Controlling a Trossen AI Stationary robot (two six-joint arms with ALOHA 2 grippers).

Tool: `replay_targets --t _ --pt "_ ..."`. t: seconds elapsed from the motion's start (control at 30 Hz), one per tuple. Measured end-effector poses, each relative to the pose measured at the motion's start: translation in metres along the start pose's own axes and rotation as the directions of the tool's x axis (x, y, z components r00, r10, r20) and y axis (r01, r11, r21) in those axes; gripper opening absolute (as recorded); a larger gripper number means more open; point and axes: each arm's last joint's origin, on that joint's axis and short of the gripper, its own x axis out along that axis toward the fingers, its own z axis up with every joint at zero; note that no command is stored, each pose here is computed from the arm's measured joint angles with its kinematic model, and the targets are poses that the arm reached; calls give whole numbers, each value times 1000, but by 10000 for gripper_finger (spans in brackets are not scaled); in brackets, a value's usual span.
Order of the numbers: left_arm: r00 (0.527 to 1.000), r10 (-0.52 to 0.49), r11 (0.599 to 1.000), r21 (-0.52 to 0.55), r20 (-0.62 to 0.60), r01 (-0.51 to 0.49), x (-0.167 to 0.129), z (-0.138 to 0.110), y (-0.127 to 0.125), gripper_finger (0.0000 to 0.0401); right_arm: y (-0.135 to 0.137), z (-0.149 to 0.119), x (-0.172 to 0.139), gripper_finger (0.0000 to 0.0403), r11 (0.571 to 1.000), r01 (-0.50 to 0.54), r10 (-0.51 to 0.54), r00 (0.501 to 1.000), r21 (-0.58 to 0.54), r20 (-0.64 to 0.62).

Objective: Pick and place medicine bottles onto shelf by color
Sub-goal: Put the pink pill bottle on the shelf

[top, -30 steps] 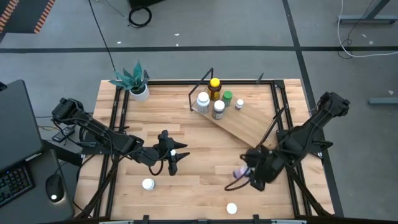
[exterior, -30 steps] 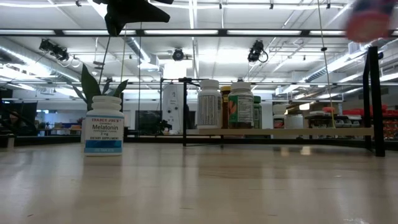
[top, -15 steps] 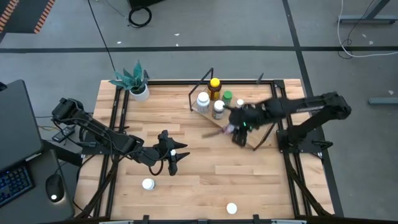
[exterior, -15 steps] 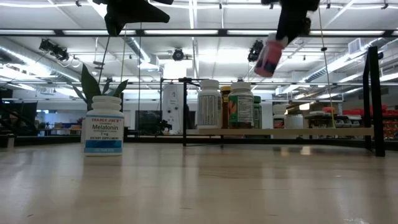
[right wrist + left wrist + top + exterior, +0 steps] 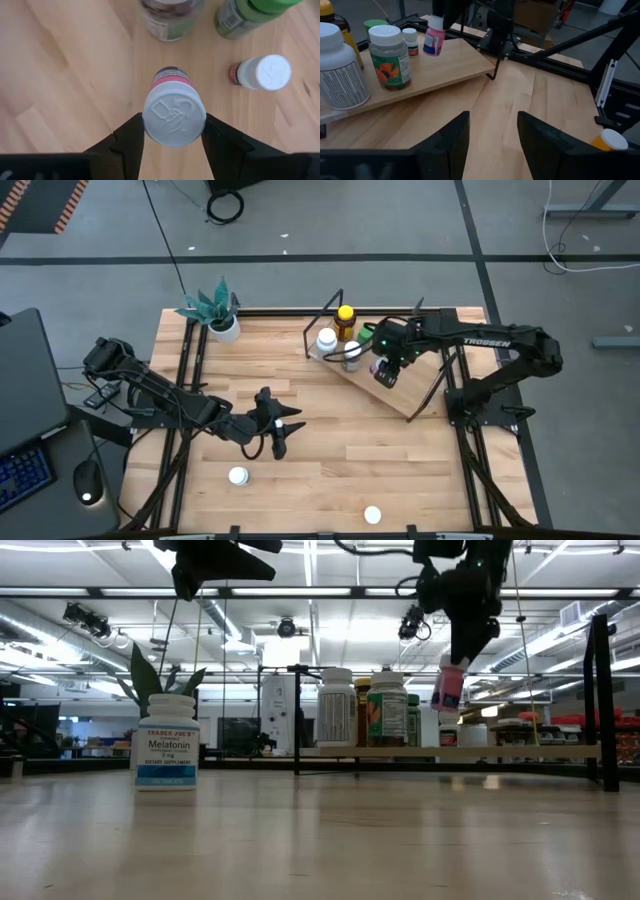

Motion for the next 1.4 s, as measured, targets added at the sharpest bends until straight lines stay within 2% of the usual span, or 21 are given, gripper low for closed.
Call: replay_targets --t 0.17,0.53,0.83,1.4 --pt "1000 -1 1000 -1 0 1 0 0 0 172 -5 2 14 183 1000 -7 7 1000 16 16" --pt "1000 3 1000 5 -6 -3 1 -2 0 172 -3 14 51 184 998 27 -33 992 -50 -126" --pt "1000 12 1000 9 -7 -12 3 -3 0 172 -15 16 48 185 999 33 -35 994 -19 -103" --pt "1000 11 1000 7 -5 -11 2 -3 -1 172 -19 18 47 231 1000 24 -26 996 -18 -90"
